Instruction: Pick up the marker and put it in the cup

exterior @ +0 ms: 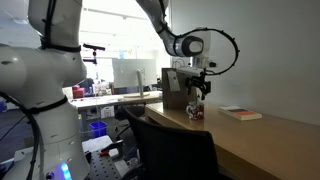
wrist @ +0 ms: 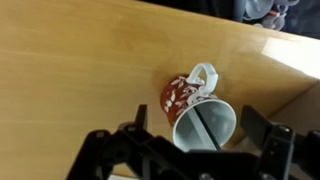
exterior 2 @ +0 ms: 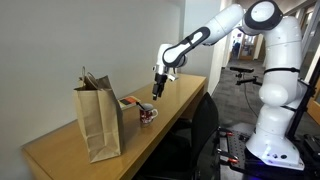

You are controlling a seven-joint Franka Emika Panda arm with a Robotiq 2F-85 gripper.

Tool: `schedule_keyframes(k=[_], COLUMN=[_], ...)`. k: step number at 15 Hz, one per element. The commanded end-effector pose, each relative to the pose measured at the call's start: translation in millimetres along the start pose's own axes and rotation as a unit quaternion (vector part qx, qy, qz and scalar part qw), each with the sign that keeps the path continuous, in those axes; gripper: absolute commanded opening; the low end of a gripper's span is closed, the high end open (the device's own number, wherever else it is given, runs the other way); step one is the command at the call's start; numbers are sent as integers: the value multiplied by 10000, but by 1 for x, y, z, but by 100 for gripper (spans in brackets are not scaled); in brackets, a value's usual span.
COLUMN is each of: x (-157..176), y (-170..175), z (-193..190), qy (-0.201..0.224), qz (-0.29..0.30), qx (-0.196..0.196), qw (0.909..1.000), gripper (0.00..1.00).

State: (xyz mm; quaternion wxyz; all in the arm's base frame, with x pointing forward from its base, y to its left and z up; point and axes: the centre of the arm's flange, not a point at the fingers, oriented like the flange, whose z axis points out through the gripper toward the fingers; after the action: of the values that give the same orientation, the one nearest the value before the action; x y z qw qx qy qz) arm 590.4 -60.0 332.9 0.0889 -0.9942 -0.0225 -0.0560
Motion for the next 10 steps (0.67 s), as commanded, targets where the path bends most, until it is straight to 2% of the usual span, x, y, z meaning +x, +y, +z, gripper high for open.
schedule_keyframes(k=[1,3,5,10], x=[5,3,0,1], y=[3,6,5,-6], z=[-11,-14,-14,-20], qy=[-754,-1198,-1302,-745], qz=[633,946,1208,1250], qx=[-155,-297,-504,-961], qw=[9950,9878,9828,9847], gripper=[100,100,100,100])
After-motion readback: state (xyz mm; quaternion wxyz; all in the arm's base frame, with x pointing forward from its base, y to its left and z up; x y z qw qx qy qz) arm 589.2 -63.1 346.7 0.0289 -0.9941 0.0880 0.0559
